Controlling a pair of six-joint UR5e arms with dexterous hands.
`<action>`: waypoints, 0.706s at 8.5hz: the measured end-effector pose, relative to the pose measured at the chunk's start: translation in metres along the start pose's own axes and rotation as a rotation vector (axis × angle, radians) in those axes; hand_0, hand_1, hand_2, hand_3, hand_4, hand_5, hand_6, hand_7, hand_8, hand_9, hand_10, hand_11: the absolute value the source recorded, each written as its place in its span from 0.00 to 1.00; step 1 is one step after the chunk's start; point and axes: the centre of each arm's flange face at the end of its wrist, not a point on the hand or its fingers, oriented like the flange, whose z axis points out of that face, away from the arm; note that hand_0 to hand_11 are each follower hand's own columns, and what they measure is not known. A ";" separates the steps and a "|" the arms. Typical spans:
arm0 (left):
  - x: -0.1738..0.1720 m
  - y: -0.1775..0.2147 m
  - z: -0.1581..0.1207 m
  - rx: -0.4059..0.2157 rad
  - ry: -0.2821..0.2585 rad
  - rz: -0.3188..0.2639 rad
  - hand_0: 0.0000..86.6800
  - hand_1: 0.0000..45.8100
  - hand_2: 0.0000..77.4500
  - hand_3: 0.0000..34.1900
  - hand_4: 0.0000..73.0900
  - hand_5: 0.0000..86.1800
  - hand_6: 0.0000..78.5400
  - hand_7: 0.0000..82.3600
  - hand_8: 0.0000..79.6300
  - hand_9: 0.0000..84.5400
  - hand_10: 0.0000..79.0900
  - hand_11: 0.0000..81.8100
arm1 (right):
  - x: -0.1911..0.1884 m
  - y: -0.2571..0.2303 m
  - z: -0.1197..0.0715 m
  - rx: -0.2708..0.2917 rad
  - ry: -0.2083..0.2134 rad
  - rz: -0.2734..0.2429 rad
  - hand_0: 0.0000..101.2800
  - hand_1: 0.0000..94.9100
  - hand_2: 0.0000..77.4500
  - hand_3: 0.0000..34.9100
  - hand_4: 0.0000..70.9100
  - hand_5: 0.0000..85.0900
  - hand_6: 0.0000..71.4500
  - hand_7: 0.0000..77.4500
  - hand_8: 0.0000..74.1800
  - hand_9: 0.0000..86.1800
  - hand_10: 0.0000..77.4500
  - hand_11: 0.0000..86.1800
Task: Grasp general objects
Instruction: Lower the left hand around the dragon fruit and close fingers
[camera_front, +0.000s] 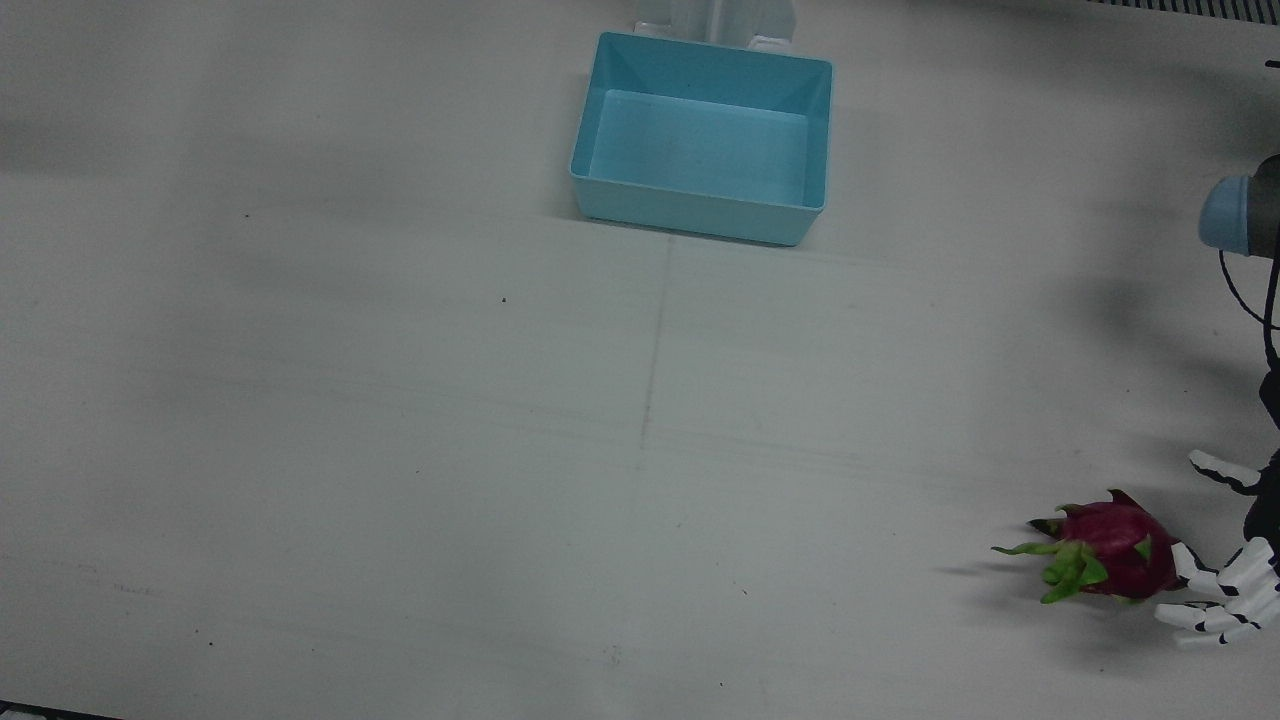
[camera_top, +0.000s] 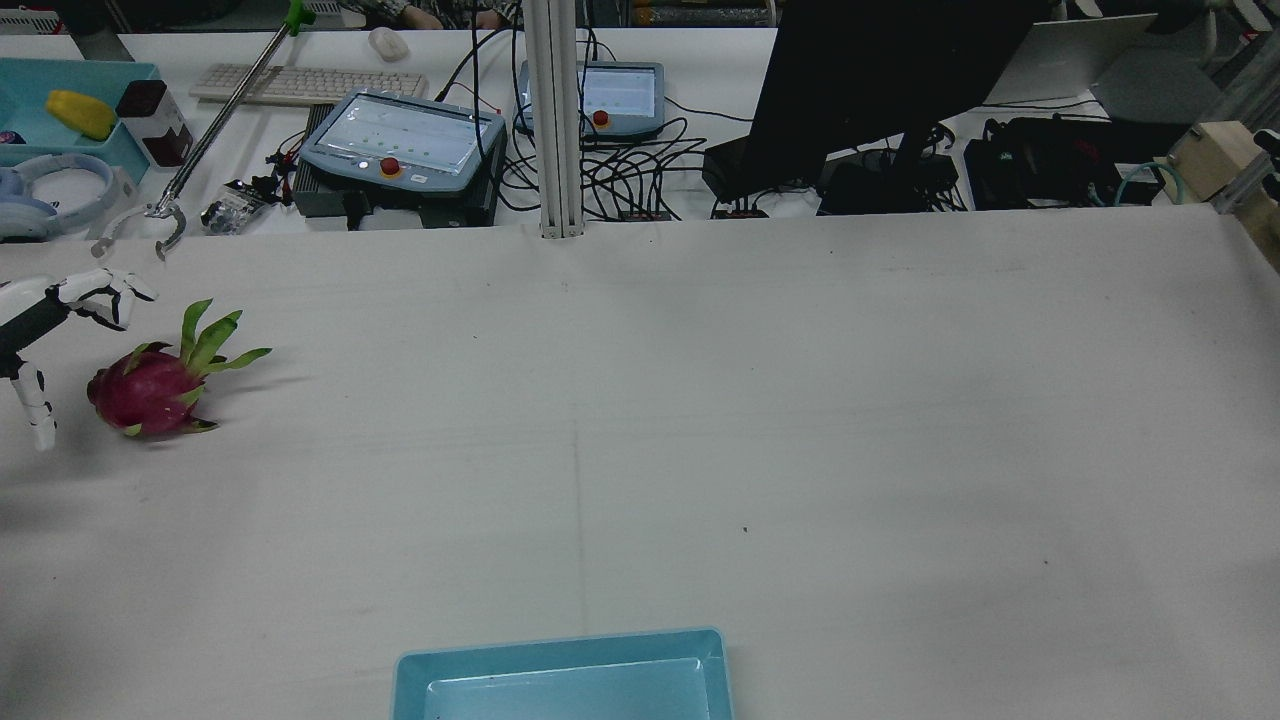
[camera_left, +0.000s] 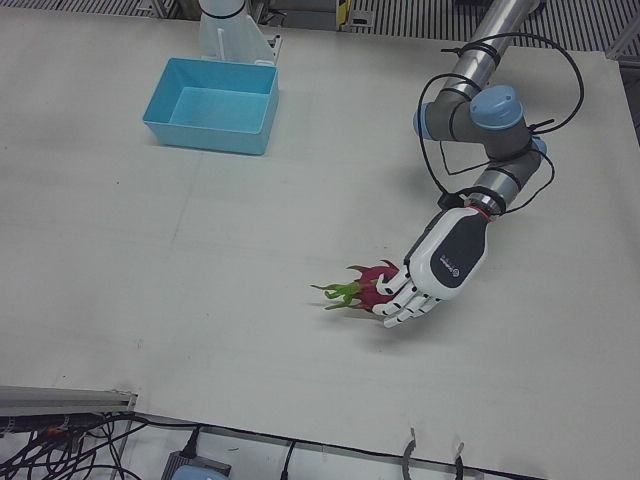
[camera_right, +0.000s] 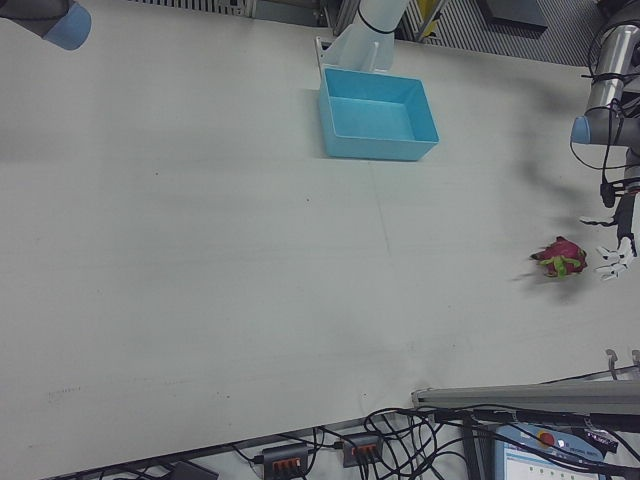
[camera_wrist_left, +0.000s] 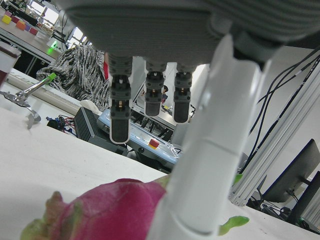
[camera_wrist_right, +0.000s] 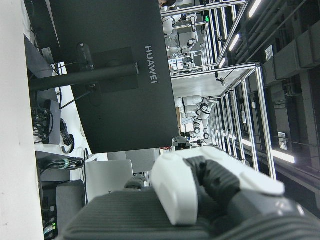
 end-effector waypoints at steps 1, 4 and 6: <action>-0.009 0.015 0.012 -0.011 -0.005 -0.003 0.86 0.00 0.00 0.20 0.00 0.81 0.17 0.44 0.25 0.25 0.47 0.29 | 0.000 0.000 0.000 0.000 0.000 0.000 0.00 1.00 1.00 0.00 0.00 0.00 0.00 0.00 0.00 0.01 0.00 0.01; -0.028 0.045 0.040 -0.036 -0.027 -0.012 0.86 0.00 0.00 0.22 0.00 0.81 0.17 0.46 0.26 0.26 0.47 0.29 | 0.000 0.000 0.000 0.001 0.000 0.000 0.00 1.00 1.00 0.00 0.00 0.00 0.00 0.00 0.00 0.01 0.00 0.00; -0.031 0.049 0.048 -0.036 -0.036 0.001 0.88 0.00 0.00 0.21 0.00 0.81 0.17 0.46 0.26 0.26 0.47 0.29 | 0.000 0.000 0.000 0.001 0.000 0.000 0.00 1.00 1.00 0.00 0.00 0.00 0.00 0.00 0.00 0.01 0.00 0.00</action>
